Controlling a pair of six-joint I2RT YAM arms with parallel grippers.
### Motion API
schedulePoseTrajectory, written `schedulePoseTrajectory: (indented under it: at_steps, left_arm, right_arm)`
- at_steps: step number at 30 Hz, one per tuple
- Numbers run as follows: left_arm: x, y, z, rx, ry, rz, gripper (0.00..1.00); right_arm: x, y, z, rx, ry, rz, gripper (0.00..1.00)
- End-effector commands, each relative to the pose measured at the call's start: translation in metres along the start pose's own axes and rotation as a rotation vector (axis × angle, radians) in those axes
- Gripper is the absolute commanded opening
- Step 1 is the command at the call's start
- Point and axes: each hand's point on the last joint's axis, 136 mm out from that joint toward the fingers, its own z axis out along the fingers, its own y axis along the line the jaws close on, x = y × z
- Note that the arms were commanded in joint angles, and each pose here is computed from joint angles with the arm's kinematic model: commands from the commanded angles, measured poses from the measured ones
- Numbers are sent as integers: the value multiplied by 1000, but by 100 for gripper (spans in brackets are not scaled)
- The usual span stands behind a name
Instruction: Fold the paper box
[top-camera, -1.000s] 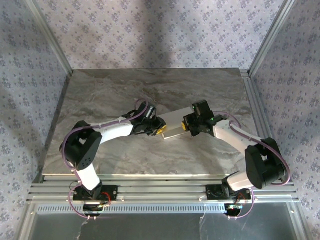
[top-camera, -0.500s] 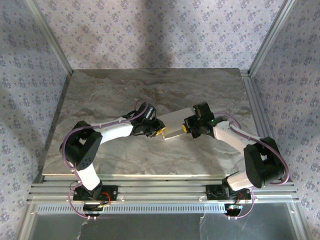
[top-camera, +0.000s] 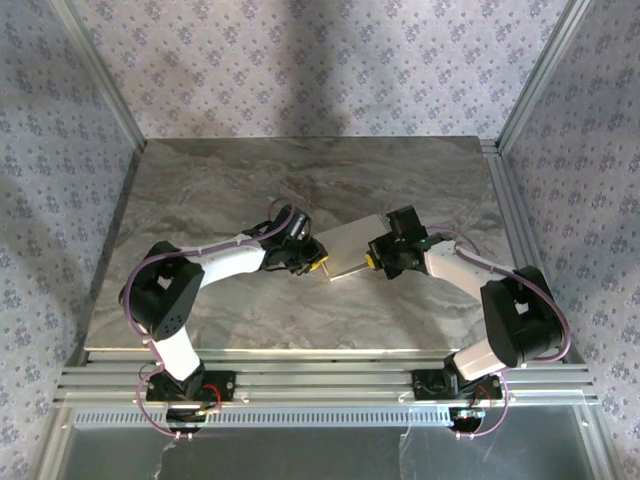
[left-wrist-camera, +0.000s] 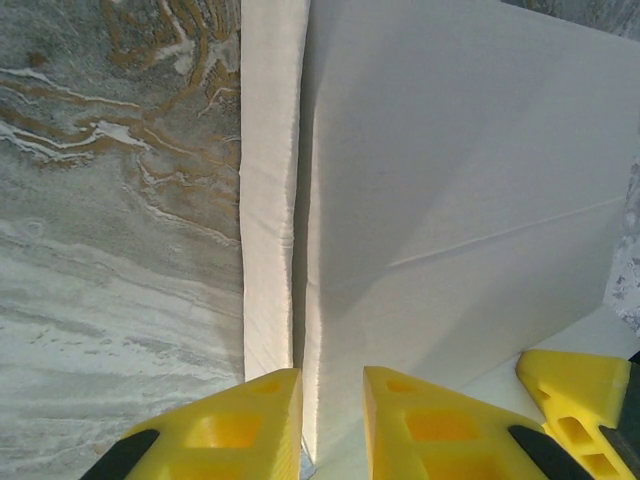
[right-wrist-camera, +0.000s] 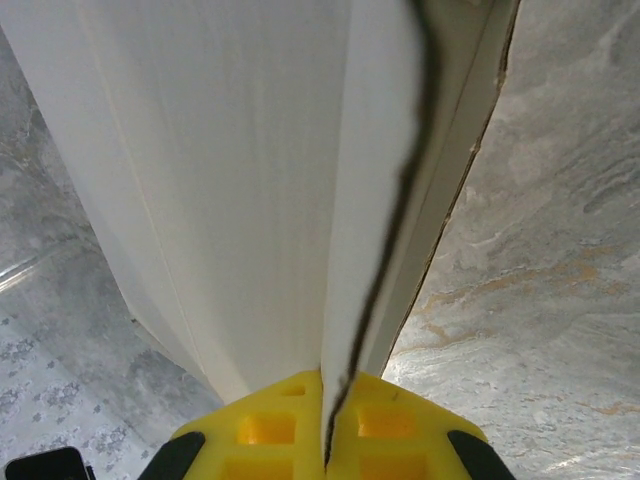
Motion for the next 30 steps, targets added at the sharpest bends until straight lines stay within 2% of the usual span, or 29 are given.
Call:
schedulePoseTrajectory:
  at_steps: [1, 8, 16, 19, 25, 27, 30]
  left_arm:
    - [-5, -4, -4, -18, -7, 31, 23]
    - [-2, 3, 2, -53, 21, 41, 28]
    - [0, 11, 16, -91, 43, 66, 27]
    - [1, 16, 18, -115, 41, 78, 26]
    - [1, 23, 18, -170, 37, 112, 22]
    - [0, 24, 17, -184, 34, 125, 19]
    - [-2, 26, 15, -203, 26, 140, 17]
  right_arm:
    - [-3, -25, 6, 85, -1, -3, 0]
    - [-3, -35, 9, 141, 12, -5, 0]
    - [-2, -32, 9, 170, 23, -17, 1]
    - [-2, -29, 2, 181, 20, -40, 15]
    - [-7, -12, -26, 180, -17, -114, 54]
    - [-13, -7, -38, 155, -33, -127, 59]
    - [-29, -1, -57, 107, -63, -123, 60]
